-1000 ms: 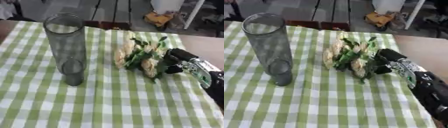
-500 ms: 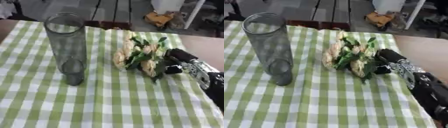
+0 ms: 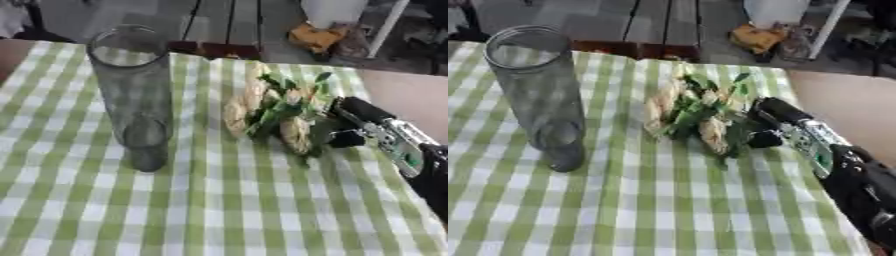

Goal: Arrange flowers into the vase.

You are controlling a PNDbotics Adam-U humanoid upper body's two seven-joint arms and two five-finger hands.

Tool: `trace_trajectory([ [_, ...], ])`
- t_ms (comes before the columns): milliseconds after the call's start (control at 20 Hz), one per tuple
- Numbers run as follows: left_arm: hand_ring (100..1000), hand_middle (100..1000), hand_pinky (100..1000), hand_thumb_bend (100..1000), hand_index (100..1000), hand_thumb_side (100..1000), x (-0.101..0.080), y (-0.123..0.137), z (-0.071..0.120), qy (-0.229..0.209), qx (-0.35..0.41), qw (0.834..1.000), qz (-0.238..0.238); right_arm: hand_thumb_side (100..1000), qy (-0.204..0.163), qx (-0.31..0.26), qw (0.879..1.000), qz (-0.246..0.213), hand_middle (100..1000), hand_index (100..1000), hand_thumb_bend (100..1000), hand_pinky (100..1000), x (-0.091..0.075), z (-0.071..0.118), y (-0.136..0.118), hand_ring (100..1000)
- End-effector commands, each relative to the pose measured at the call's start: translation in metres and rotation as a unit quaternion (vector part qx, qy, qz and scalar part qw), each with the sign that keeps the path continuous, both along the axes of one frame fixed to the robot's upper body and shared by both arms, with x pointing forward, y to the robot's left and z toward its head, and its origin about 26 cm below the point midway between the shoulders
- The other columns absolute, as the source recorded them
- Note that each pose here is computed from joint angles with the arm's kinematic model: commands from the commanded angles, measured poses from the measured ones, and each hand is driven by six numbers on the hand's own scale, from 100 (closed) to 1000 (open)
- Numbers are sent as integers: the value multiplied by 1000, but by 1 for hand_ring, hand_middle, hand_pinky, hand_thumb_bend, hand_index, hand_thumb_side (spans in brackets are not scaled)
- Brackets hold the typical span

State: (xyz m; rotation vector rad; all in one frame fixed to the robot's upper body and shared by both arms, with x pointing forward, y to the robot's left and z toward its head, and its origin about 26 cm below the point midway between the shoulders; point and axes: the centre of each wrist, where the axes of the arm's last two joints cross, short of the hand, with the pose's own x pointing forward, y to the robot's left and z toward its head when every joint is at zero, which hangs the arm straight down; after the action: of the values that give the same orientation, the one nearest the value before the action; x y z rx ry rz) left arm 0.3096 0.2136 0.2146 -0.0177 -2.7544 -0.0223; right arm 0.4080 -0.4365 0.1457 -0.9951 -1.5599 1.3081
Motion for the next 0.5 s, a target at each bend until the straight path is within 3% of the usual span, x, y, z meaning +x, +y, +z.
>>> trace_trajectory([
  [50, 881, 915, 589, 100, 915, 861, -2, -1, 6, -13, 3, 1000, -3, 619, -38, -6, 999, -6, 100, 100, 195, 100, -4, 33, -14, 100],
  [500, 881, 915, 589, 100, 914, 859, -2, 0, 6, -11, 4, 1000, -1, 657, -121, 27, 992, -7, 100, 100, 100, 100, -4, 52, -11, 100],
])
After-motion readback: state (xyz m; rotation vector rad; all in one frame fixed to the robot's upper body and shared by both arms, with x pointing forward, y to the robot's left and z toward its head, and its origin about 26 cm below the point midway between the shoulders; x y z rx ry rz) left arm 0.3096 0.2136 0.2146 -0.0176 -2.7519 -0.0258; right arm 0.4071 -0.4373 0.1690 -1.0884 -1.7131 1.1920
